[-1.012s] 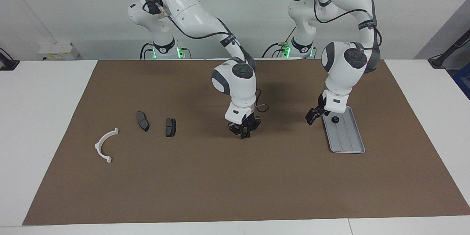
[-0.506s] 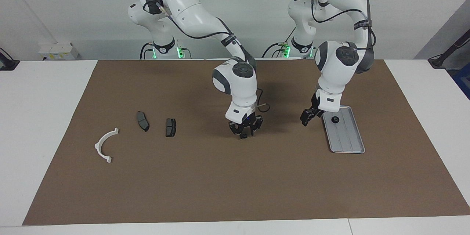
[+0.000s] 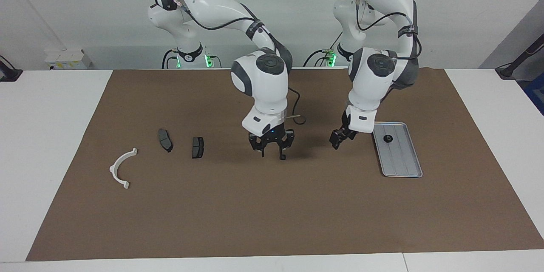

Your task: Pick bearing gear from pile to tray

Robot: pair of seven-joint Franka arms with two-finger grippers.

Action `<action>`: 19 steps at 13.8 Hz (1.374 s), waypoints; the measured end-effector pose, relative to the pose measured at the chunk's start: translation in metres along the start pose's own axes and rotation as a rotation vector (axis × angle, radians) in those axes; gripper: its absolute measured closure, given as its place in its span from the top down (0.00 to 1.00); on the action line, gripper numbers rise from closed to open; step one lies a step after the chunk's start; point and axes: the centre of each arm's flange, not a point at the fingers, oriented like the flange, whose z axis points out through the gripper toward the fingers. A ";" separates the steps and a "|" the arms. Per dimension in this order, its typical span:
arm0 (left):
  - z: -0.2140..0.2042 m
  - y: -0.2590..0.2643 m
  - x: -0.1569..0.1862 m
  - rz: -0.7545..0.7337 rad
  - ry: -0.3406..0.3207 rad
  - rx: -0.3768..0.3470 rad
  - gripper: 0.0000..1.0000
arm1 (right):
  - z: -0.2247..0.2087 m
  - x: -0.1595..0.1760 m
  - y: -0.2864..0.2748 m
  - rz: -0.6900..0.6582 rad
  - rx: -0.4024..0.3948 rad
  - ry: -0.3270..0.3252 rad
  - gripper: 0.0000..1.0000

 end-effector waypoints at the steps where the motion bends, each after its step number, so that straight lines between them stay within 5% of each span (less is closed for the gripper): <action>1: 0.013 0.020 -0.011 -0.008 -0.009 0.003 0.80 | -0.015 0.009 0.024 -0.007 -0.009 -0.001 0.60; 7: 0.062 0.112 -0.074 -0.018 -0.060 0.090 0.80 | -0.088 0.036 0.169 -0.085 -0.055 -0.030 0.60; 10: 0.081 0.123 -0.074 -0.023 -0.055 0.101 0.68 | -0.119 0.023 0.242 -0.083 -0.075 -0.086 0.60; 12: 0.080 0.123 -0.071 -0.026 -0.052 0.100 0.53 | -0.126 0.007 0.277 -0.045 -0.087 -0.120 0.70; 19: 0.086 0.126 -0.079 -0.020 -0.055 0.105 0.50 | -0.116 -0.042 0.348 0.072 -0.098 -0.233 0.90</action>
